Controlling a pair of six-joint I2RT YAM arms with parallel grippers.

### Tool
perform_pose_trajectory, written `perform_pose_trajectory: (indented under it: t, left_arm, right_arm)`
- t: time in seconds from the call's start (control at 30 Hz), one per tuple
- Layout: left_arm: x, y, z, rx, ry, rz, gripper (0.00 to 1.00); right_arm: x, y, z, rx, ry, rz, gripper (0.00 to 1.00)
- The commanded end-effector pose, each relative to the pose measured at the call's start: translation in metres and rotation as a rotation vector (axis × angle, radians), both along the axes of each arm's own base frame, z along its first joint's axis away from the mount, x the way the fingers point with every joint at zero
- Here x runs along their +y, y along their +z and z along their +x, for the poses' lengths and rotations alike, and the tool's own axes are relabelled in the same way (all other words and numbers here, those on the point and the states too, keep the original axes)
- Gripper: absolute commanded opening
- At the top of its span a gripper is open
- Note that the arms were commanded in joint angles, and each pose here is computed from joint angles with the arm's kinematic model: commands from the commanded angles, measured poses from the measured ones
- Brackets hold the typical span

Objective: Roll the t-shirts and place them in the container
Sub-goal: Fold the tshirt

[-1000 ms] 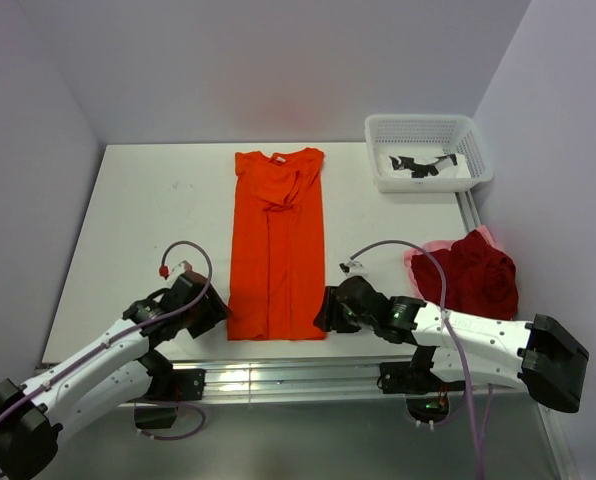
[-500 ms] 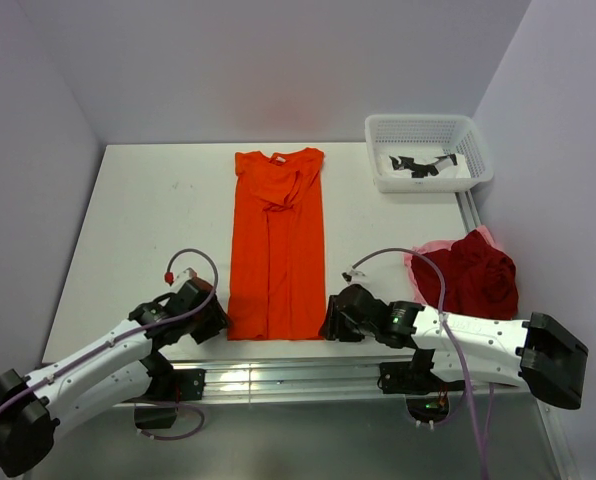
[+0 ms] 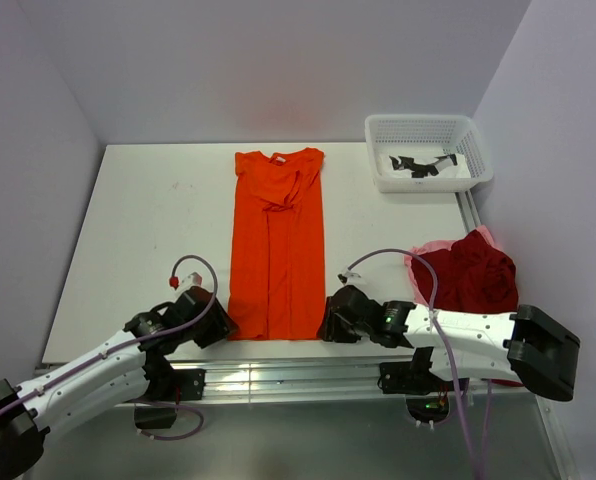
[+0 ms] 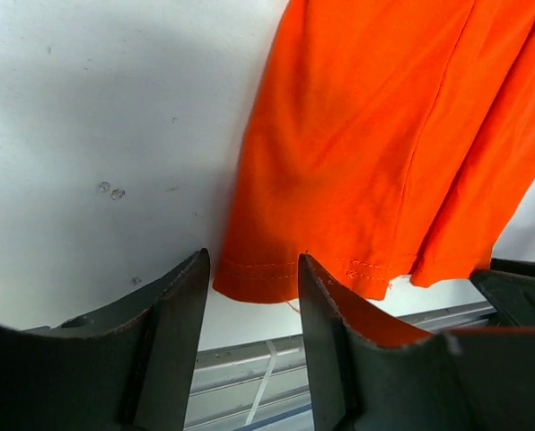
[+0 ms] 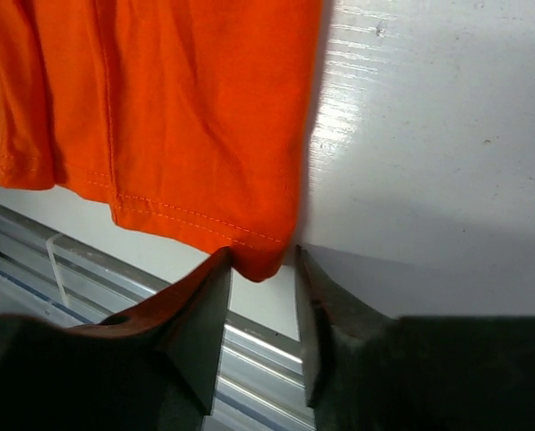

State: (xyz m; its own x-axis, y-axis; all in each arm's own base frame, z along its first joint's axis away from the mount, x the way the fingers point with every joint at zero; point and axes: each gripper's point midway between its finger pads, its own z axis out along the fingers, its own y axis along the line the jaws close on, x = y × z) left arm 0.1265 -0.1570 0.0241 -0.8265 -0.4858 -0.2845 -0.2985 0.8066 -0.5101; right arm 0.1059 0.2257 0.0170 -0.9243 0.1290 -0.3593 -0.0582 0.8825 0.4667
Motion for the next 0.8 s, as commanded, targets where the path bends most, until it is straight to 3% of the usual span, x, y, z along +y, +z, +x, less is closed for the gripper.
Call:
perform_pose_trajectory:
  t: [0.0, 0.43, 0.57, 0.6, 0.77]
  left_arm:
    - [0.002, -0.008, -0.006, 0.018, -0.007, 0.004, 0.5]
    - [-0.002, -0.007, -0.01, 0.017, -0.041, 0.013, 0.27]
    - [-0.007, -0.002, -0.008, 0.011, -0.065, 0.009, 0.0]
    - [-0.009, 0.0, -0.008, 0.011, -0.069, 0.005, 0.0]
    - [-0.022, 0.02, -0.003, -0.011, -0.095, -0.038, 0.0]
  right_arm:
    - [0.0, -0.003, 0.001, -0.002, 0.002, -0.029, 0.4]
    - [0.001, -0.003, 0.001, 0.001, 0.007, -0.041, 0.26]
    - [0.002, -0.001, 0.002, -0.006, 0.015, -0.037, 0.04]
    - [0.002, 0.003, 0.002, -0.008, 0.02, -0.045, 0.0]
    - [0.006, 0.019, 0.002, -0.026, 0.049, -0.024, 0.0]
